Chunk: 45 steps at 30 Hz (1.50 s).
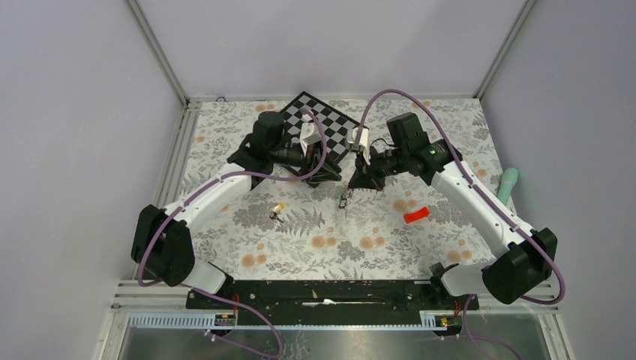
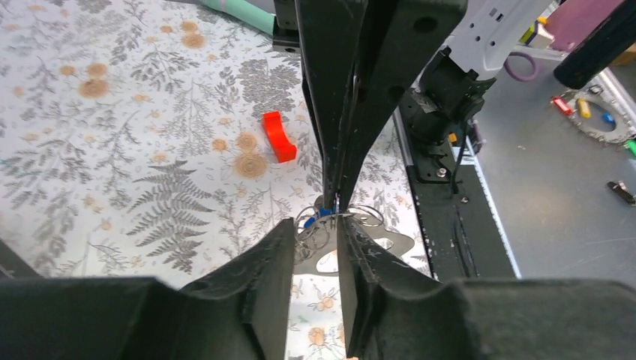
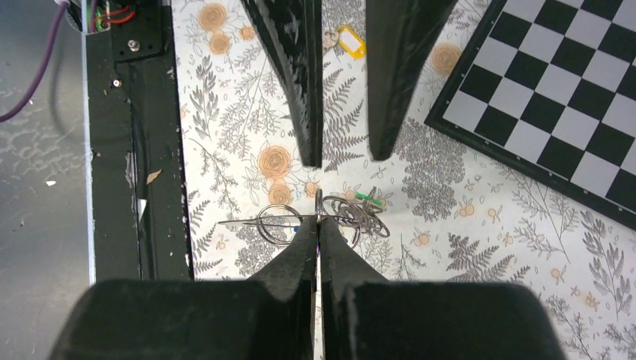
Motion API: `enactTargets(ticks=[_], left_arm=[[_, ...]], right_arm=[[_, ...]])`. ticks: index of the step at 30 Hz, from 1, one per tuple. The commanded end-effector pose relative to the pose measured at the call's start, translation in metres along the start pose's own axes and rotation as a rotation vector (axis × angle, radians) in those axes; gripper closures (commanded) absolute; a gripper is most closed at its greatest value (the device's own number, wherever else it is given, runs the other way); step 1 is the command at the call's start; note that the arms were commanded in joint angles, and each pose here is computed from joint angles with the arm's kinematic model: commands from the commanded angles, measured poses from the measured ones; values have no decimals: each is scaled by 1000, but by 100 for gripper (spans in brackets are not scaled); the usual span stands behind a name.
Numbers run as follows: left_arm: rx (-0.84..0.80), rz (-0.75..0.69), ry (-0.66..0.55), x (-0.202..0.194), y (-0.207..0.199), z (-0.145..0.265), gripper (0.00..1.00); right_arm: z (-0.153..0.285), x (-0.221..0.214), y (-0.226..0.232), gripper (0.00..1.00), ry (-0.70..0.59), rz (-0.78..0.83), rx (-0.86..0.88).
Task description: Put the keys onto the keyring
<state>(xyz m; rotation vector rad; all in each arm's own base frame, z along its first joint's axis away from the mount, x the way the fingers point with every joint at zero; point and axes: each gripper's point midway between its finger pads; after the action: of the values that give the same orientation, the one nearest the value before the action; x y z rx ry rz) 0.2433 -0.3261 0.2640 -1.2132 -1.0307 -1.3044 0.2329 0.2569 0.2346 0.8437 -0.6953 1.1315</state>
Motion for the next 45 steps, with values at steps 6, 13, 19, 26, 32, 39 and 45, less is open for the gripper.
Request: enactTargets(ticks=[6, 13, 19, 26, 32, 39, 45], left_arm=[[-32, -146, 42, 1, 4, -8, 59], [-77, -140, 37, -3, -4, -25, 57], [-76, -119, 22, -4, -3, -27, 66], [-68, -118, 12, -2, -1, -28, 76], [-69, -109, 13, -3, -1, -29, 86], [-70, -105, 16, -6, -2, -29, 97], [-68, -75, 6, -6, -5, -28, 100]], right_arm=[[9, 5, -2, 100, 39, 28, -52], [7, 3, -3, 100, 50, 12, -53], [5, -1, -2, 100, 48, 11, -53], [4, -3, -2, 100, 48, 6, -49], [4, -1, -2, 100, 41, 7, -50], [5, 2, -2, 100, 29, 5, -57], [6, 6, -4, 98, 9, 11, -80]])
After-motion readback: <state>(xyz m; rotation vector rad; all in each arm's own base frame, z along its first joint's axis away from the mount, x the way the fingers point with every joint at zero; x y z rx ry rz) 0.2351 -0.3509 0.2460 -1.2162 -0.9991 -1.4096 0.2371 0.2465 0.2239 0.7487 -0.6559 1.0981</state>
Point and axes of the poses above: each gripper's point midway between its finger pads, its own z axis back along the fingers, its own y axis along the line the jaws close on, x = y × z, and after that the axes turned 8 degrees about -z, right-handed
